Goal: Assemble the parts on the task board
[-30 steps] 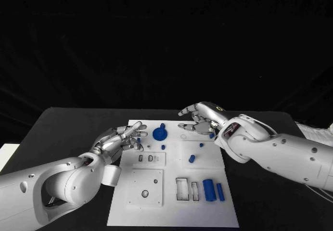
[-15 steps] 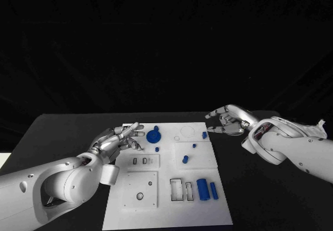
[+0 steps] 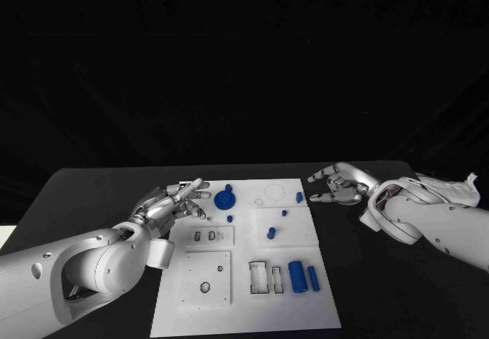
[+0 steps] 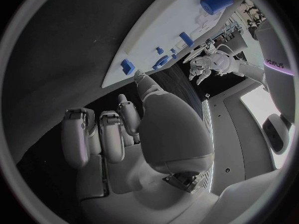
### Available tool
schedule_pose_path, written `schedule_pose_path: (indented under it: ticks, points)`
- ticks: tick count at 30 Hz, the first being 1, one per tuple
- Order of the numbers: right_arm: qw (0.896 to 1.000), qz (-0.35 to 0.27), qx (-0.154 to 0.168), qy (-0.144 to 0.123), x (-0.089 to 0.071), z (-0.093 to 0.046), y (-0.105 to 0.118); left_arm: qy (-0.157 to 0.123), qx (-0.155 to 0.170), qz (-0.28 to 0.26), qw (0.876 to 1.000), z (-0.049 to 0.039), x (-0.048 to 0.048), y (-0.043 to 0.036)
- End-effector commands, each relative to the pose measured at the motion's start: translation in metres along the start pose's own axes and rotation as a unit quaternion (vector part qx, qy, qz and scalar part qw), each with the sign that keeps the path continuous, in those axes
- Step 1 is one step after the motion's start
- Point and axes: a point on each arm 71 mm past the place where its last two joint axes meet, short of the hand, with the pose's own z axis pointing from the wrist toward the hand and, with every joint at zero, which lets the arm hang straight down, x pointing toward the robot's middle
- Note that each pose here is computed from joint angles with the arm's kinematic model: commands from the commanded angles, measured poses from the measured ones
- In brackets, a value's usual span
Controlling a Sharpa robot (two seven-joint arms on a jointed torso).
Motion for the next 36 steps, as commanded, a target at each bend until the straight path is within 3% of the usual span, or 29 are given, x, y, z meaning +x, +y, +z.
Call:
schedule_pose_path:
  ticks: [1,19,36]
  points:
    - [1.0,0.0,0.004,0.014,0.005,0.002,-0.002,0.012,0.003,-0.005,1.0,0.0006,0.0025,-0.0002]
    - [1.0,-0.007,0.003,0.02,0.021,0.019,0.005,0.015,0.002,-0.006,1.0,0.0018,0.0045,0.0008]
    - [1.0,-0.006,0.005,0.03,0.03,0.022,0.004,0.015,0.001,-0.006,1.0,0.002,0.0042,0.0011]
